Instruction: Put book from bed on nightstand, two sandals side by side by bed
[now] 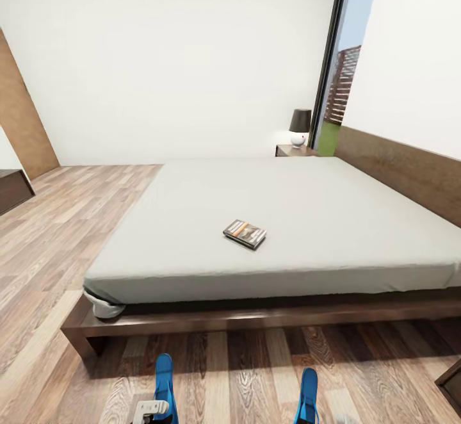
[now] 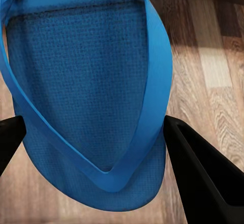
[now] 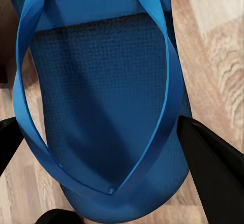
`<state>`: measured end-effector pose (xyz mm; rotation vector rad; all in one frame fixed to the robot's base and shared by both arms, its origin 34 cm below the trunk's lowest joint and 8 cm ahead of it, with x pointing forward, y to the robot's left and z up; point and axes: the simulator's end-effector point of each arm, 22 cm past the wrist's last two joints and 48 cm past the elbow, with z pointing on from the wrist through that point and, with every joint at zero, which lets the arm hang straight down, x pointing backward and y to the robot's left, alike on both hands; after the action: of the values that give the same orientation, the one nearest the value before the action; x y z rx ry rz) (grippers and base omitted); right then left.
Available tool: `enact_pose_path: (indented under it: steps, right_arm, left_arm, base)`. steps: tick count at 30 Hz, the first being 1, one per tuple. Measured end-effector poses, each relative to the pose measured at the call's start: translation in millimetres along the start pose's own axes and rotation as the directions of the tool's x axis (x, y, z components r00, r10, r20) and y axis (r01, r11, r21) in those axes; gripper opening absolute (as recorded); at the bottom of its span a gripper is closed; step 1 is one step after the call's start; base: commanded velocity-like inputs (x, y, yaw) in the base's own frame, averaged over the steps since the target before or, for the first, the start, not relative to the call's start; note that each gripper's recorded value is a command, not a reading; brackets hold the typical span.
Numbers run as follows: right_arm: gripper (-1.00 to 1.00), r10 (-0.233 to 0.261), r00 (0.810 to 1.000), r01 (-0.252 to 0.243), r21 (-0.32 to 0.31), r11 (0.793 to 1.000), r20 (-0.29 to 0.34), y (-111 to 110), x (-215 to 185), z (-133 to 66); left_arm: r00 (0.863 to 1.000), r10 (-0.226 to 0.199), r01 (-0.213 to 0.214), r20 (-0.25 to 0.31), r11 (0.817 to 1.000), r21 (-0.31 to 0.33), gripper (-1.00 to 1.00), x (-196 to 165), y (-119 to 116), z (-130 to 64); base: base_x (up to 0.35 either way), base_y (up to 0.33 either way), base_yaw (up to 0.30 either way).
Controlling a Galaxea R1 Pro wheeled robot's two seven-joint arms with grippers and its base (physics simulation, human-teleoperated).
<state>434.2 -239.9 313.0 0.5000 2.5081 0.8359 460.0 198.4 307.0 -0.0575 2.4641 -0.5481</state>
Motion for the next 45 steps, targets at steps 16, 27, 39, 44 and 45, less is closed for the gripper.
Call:
enact_pose_path:
  steps: [16,27,39,44,45]
  right_arm:
    - [-1.00,0.014,1.000,-0.014,-0.001,1.000,0.008,-0.8,-1.5,-0.9]
    - [-1.00,0.011,1.000,-0.011,0.008,1.000,0.018,-9.4,-8.5,-7.1]
    - [-1.00,-0.041,0.996,0.050,-0.115,0.992,0.077,-47.6,-71.5,-88.9]
    - [-1.00,-0.051,0.995,0.069,-0.231,0.971,0.081,-39.6,-81.0,-121.2]
    - [-1.00,-0.050,0.995,0.069,-0.245,0.967,0.082,-37.4,-81.3,-123.4]
  left_arm:
    - [1.000,-0.001,0.001,0.006,1.000,-0.008,-1.00,-2.4,5.4,-1.6]
    - [1.000,-0.006,0.006,0.008,0.999,-0.039,-1.00,-3.0,11.9,-1.5]
    - [0.992,-0.052,-0.017,-0.116,0.849,-0.528,-1.00,-53.1,107.4,-18.6]
    - [0.990,-0.037,-0.042,-0.135,0.841,-0.539,-1.00,-56.5,112.0,-21.8]
    - [0.990,-0.032,-0.047,-0.136,0.838,-0.543,-1.00,-57.5,115.8,-23.7]
  base:
    - [0.000,0.000,0.000]
    - [0.000,0.000,0.000]
    - [0.000,0.000,0.000]
    - [0.000,0.000,0.000]
    - [0.000,0.000,0.000]
